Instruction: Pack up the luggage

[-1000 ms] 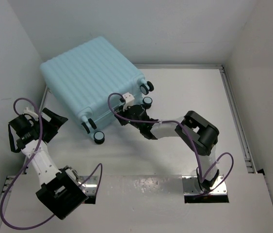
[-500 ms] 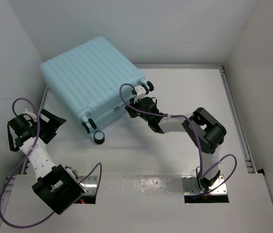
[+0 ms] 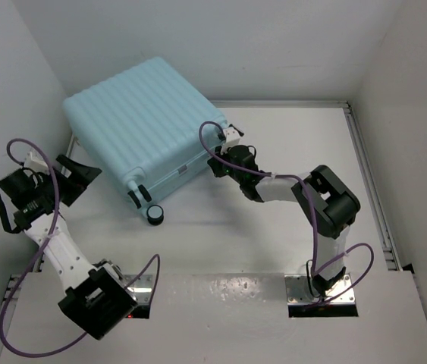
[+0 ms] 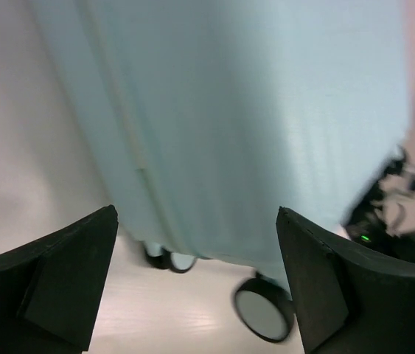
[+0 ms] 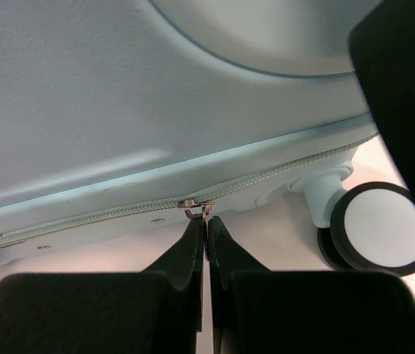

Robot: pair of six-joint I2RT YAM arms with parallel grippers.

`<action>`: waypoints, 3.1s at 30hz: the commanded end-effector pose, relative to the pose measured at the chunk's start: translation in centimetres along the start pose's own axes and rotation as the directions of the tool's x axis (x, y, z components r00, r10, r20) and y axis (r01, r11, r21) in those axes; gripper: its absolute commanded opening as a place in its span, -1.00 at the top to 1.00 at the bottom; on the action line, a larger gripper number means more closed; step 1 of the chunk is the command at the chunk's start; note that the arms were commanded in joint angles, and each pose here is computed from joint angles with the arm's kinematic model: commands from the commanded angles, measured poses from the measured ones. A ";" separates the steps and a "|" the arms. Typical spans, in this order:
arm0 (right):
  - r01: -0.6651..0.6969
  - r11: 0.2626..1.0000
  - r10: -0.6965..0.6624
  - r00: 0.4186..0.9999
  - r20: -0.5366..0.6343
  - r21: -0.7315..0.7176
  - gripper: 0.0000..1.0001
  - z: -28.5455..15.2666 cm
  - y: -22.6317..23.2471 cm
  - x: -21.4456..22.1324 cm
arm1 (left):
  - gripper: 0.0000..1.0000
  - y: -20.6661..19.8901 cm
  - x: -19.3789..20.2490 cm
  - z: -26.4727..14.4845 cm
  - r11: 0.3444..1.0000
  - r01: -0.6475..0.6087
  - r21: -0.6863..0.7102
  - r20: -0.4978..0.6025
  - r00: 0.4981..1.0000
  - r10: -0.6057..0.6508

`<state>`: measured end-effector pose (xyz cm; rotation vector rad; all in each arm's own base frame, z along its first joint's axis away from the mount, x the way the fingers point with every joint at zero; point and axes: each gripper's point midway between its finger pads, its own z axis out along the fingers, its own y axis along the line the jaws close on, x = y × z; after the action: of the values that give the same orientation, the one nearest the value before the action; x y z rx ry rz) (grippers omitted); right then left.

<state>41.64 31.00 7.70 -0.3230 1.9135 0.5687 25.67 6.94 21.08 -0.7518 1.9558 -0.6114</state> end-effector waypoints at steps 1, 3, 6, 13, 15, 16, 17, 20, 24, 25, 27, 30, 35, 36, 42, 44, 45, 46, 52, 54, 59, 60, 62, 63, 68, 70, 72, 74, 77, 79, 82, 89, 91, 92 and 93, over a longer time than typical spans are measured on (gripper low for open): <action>0.006 0.990 -0.009 1.000 0.022 0.139 1.00 -0.8 -4.0 -1.6 | -0.83 -6.3 -0.5 -2.3 0.973 -0.058 0.223 -0.020 0.998 0.064; 0.015 0.991 -0.019 0.999 0.026 0.132 1.00 -0.5 -3.7 -1.8 | -0.83 -7.6 0.7 -2.8 0.965 -0.012 0.263 -0.075 0.997 0.033; 0.023 0.993 -0.026 0.999 0.028 0.118 1.00 0.0 -3.3 -1.9 | -0.83 -10.4 2.8 -3.7 0.940 0.017 0.340 -0.147 0.989 0.035; 0.037 0.996 -0.038 0.999 0.015 0.087 1.00 -0.1 -2.4 -1.2 | -0.83 -11.6 7.6 -4.9 0.943 0.104 0.316 -0.294 0.956 -0.007; 0.044 0.996 -0.045 0.999 0.011 0.083 1.00 -0.2 -2.3 -1.0 | -0.86 -11.4 8.8 -5.5 0.947 0.111 0.303 -0.330 0.944 -0.005; 0.044 0.996 -0.045 0.999 0.005 0.078 1.00 -0.2 -2.1 -0.7 | -0.86 -11.4 9.2 -5.6 0.947 0.110 0.303 -0.345 0.939 0.001; 0.047 0.996 -0.047 0.999 0.009 0.076 1.00 -0.3 -2.1 -0.8 | -0.89 -11.1 9.7 -5.7 0.952 0.120 0.283 -0.361 0.932 -0.011; 0.048 0.997 -0.049 0.999 0.010 0.067 1.00 -0.3 -1.8 -0.7 | -0.89 -10.4 10.8 -5.8 0.962 0.095 0.256 -0.381 0.925 0.011; 0.046 0.997 -0.048 0.999 0.024 0.060 1.00 -0.2 -1.7 -1.1 | -0.89 -8.7 12.0 -4.9 0.970 0.124 0.208 -0.411 0.911 -0.029; 0.045 0.997 -0.046 0.999 0.022 0.057 1.00 -0.2 -1.7 -1.0 | -0.89 -8.3 12.2 -4.6 0.972 0.133 0.195 -0.412 0.910 -0.042; 0.047 0.998 -0.048 0.999 0.024 0.049 1.00 -0.1 -1.5 -0.9 | -0.86 -7.4 12.3 -3.6 0.973 0.148 0.176 -0.411 0.909 -0.064; 0.045 0.998 -0.046 0.999 0.024 0.051 1.00 0.0 -1.6 -0.9 | -0.84 -7.1 11.7 -2.5 0.971 0.172 0.166 -0.395 0.914 -0.095; 0.053 0.998 -0.053 0.999 0.009 0.040 1.00 0.1 -1.4 -0.4 | -0.79 -7.4 10.4 -1.5 0.964 0.200 0.172 -0.371 0.920 -0.125; 0.050 0.998 -0.050 0.999 0.013 0.039 1.00 0.2 -1.4 -0.6 | -0.79 -7.7 9.8 -1.3 0.963 0.202 0.178 -0.361 0.924 -0.127; 0.055 0.998 -0.055 0.998 0.001 0.032 1.00 0.7 -1.2 -0.3 | -0.79 -10.3 7.6 0.3 0.953 0.202 0.226 -0.345 0.931 -0.116; 0.058 0.998 -0.058 0.998 -0.007 0.025 1.00 0.9 -0.8 0.0 | -0.79 -11.1 7.6 0.6 0.947 0.211 0.243 -0.362 0.925 -0.113; 0.060 0.998 -0.060 0.998 -0.006 0.023 1.00 1.0 -0.7 -0.1 | -0.79 -12.2 7.5 0.6 0.946 0.192 0.261 -0.366 0.927 -0.087; 0.056 0.998 -0.056 0.998 -0.009 0.024 1.00 1.2 -0.8 0.0 | -0.79 -12.4 7.6 1.0 0.947 0.194 0.257 -0.376 0.922 -0.087; 0.065 0.998 -0.065 0.998 -0.005 0.021 1.00 1.4 -0.3 -0.1 | -0.76 -15.6 8.8 2.1 0.935 0.167 0.313 -0.417 0.909 -0.023; 0.063 0.998 -0.063 0.998 -0.003 0.020 1.00 1.5 -0.2 -0.1 | -0.68 -16.0 9.2 2.7 0.938 0.160 0.306 -0.425 0.905 -0.016; 0.064 0.997 -0.064 0.998 -0.003 0.036 1.00 1.4 -0.8 -0.1 | -0.24 -15.5 9.6 4.5 0.956 0.156 0.249 -0.426 0.904 -0.036; 0.065 0.997 -0.065 0.998 -0.002 0.028 1.00 1.3 -0.5 -0.1 | -0.14 -15.1 9.5 5.0 0.962 0.157 0.222 -0.424 0.904 -0.049; 0.063 0.998 -0.063 0.998 0.001 0.031 1.00 1.1 -0.8 -0.3 | 0.13 -13.7 9.2 6.0 0.981 0.145 0.131 -0.409 0.909 -0.079; 0.062 0.997 -0.062 0.998 -0.002 0.035 1.00 1.1 -1.1 -0.1 | 0.24 -12.8 9.5 6.3 0.986 0.136 0.095 -0.411 0.908 -0.086; 0.055 0.997 -0.056 0.998 0.002 0.062 1.00 0.7 -2.6 -0.5 | 0.64 -9.9 6.8 7.2 0.994 0.108 -0.031 -0.313 0.943 -0.112; 0.044 0.996 -0.045 0.999 0.003 0.081 1.00 0.5 -3.4 -0.7 | 0.76 -9.1 6.6 7.3 0.991 0.111 -0.074 -0.305 0.944 -0.129; 0.032 0.994 -0.031 0.999 -0.011 0.107 1.00 0.2 -4.6 -0.3 | 0.72 -8.8 6.0 7.5 0.990 0.114 -0.081 -0.284 0.950 -0.133; 0.022 0.993 -0.021 1.000 -0.013 0.117 1.00 0.0 -5.5 -0.3 | 0.20 -9.9 6.3 7.3 0.993 0.108 -0.039 -0.303 0.946 -0.115; 0.014 0.993 -0.012 1.000 -0.015 0.117 1.00 -0.3 -5.9 -0.3 | -0.42 -13.0 5.7 6.2 0.999 -0.005 0.052 -0.237 0.971 0.017; 0.009 0.993 -0.008 1.000 -0.014 0.119 1.00 -0.3 -6.0 -0.3 | -0.50 -14.6 5.0 5.2 0.990 -0.089 0.105 -0.185 0.977 0.107; 0.011 0.994 -0.011 1.000 -0.007 0.106 1.00 -0.5 -6.0 -0.6 | -0.70 -17.8 1.4 1.5 0.914 -0.359 0.188 0.016 0.932 0.363; 0.019 0.997 -0.019 1.000 -0.004 0.079 1.00 -1.8 -5.7 -0.8 | -0.74 -21.2 0.3 -4.7 0.429 -0.849 0.308 0.256 0.509 0.822; 0.025 0.997 -0.024 1.000 -0.006 0.078 1.00 -2.0 -5.9 -0.7 | -0.63 -20.3 4.1 -6.0 0.024 -0.897 0.441 0.329 0.187 0.926; 0.023 0.997 -0.023 1.000 -0.010 0.074 1.00 -2.1 -6.0 -0.6 | -0.56 -20.7 6.2 -7.7 -0.154 -0.844 0.514 0.420 0.091 0.903; 0.030 0.997 -0.030 1.000 -0.010 0.067 1.00 -2.3 -5.9 -0.6 | -0.56 -19.4 7.6 -7.9 -0.249 -0.800 0.546 0.435 0.017 0.900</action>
<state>43.45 27.59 8.85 -0.3215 1.8651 0.5561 25.21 -8.26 36.66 0.6511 1.7813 -0.3365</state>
